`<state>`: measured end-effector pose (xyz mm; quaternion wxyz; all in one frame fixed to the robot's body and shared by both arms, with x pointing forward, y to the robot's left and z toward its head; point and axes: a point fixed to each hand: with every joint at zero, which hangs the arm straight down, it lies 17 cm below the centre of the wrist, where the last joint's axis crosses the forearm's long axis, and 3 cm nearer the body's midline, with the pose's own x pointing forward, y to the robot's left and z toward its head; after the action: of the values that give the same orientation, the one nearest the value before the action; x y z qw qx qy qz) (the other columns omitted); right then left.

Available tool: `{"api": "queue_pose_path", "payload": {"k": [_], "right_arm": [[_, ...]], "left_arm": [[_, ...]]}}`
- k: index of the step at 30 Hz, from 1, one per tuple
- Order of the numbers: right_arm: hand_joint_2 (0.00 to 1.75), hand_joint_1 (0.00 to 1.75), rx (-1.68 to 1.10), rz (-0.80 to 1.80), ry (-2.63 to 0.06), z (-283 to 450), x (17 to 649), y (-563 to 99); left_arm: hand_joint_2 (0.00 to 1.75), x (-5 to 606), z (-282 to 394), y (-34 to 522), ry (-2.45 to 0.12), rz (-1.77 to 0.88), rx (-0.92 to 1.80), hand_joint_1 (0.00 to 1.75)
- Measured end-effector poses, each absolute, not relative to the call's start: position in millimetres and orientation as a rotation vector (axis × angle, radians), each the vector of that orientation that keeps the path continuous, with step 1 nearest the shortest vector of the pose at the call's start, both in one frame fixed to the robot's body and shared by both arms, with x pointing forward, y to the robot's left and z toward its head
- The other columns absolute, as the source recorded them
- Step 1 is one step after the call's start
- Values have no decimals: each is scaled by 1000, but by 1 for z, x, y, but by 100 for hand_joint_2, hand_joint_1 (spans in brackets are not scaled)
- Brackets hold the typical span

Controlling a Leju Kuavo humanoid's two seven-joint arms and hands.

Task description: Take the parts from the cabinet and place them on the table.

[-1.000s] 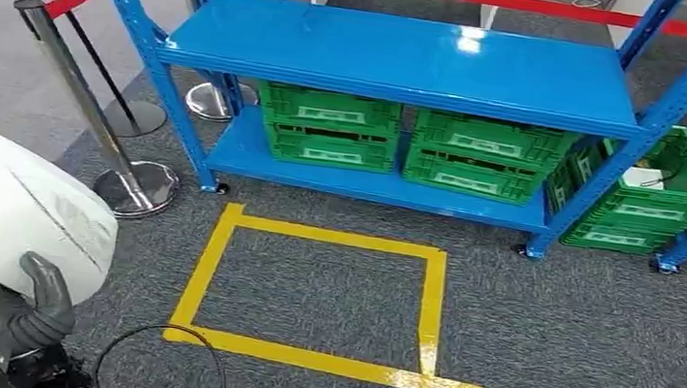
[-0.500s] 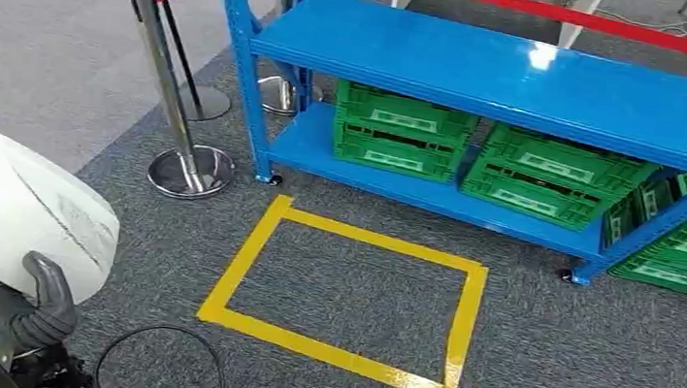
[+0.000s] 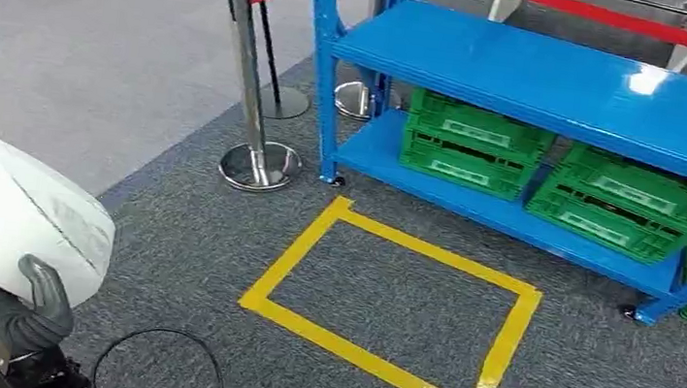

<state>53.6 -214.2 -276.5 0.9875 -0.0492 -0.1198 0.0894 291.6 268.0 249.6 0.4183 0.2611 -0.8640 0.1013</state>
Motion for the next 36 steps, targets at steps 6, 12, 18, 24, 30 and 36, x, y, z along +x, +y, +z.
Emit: {"api": "queue_pose_path", "payload": {"k": [6, 12, 18, 24, 30, 36], "right_arm": [[175, 0, -100, 179, -247, -276, 58, -214], [175, 0, -103, 183, -248, -276, 59, -216], [175, 0, -106, 184, -244, -277, 56, -217], [175, 0, -104, 184, -243, -277, 55, -217], [175, 0, -105, 186, -239, -277, 52, -217], [175, 0, -106, 190, -245, -277, 56, -217]], "left_arm": [[175, 292, 250, 268, -2168, 253, 655, 175], [175, 292, 250, 267, -2169, 255, 654, 175], [175, 292, 249, 267, -2165, 253, 653, 175], [175, 292, 248, 267, -2163, 250, 654, 175], [175, 293, 247, 267, -2160, 246, 656, 175], [175, 294, 247, 266, -2161, 244, 657, 175]]}}
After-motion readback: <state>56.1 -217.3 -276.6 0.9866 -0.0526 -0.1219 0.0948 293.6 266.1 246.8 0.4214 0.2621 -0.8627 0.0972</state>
